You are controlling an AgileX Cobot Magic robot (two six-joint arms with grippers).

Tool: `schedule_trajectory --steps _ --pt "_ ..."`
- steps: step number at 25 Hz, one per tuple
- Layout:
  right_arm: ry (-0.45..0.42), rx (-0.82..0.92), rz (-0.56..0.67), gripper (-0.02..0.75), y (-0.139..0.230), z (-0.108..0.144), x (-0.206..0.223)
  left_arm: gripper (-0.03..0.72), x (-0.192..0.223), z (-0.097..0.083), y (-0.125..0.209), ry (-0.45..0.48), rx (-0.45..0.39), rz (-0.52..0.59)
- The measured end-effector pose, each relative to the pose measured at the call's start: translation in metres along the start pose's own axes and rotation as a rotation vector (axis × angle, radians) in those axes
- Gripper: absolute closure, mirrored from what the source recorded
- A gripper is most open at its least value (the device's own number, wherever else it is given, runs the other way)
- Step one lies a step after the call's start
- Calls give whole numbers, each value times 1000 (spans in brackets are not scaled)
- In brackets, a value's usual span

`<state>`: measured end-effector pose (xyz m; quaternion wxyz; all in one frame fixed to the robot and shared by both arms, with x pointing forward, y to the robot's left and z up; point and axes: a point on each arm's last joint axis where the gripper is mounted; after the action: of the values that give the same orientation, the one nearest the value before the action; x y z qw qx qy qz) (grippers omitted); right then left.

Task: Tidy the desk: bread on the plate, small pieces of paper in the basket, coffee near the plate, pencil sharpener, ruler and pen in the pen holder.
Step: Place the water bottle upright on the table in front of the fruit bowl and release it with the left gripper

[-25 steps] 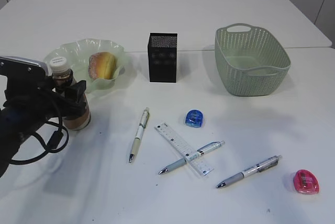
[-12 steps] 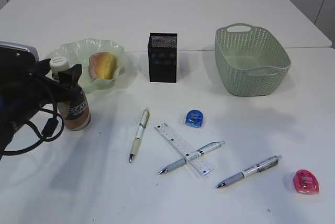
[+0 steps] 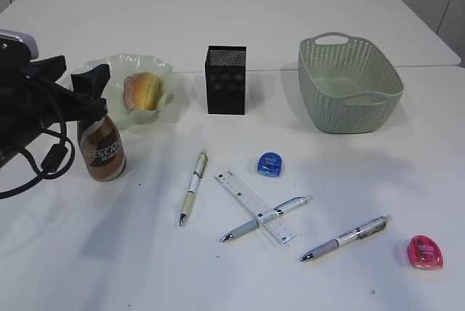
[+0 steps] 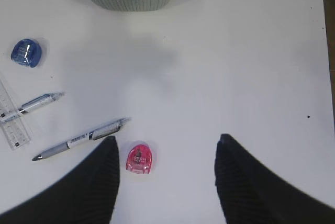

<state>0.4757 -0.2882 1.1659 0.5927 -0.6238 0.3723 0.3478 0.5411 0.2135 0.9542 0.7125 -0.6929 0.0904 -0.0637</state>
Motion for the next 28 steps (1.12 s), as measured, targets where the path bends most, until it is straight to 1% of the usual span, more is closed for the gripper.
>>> schedule_trajectory --steps 9,13,18,22,25,28 --pt "11 -3 -1 280 0 -1 0 181 -9 0 -17 13 -7 61" --pt "35 -11 -3 280 0 -3 0 181 -16 1 -33 16 -13 44" --pt "41 -13 -3 280 0 -4 0 181 -27 2 -52 21 -20 33" --pt "43 -14 -3 280 0 -4 0 181 -38 2 -65 30 -25 58" --pt "43 -14 -3 280 0 -4 0 181 -49 2 -74 43 -25 109" --pt "34 -11 -3 280 0 -3 0 181 -63 2 -84 65 -6 150"
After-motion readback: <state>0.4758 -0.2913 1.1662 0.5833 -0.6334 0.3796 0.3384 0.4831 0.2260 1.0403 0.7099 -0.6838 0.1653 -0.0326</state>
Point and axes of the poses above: a point on each arm's last joint axis where the gripper is mounted, x pointing out along that axis toward the gripper, z along the wrist's bending axis when the last joint is at zero, y = z × x
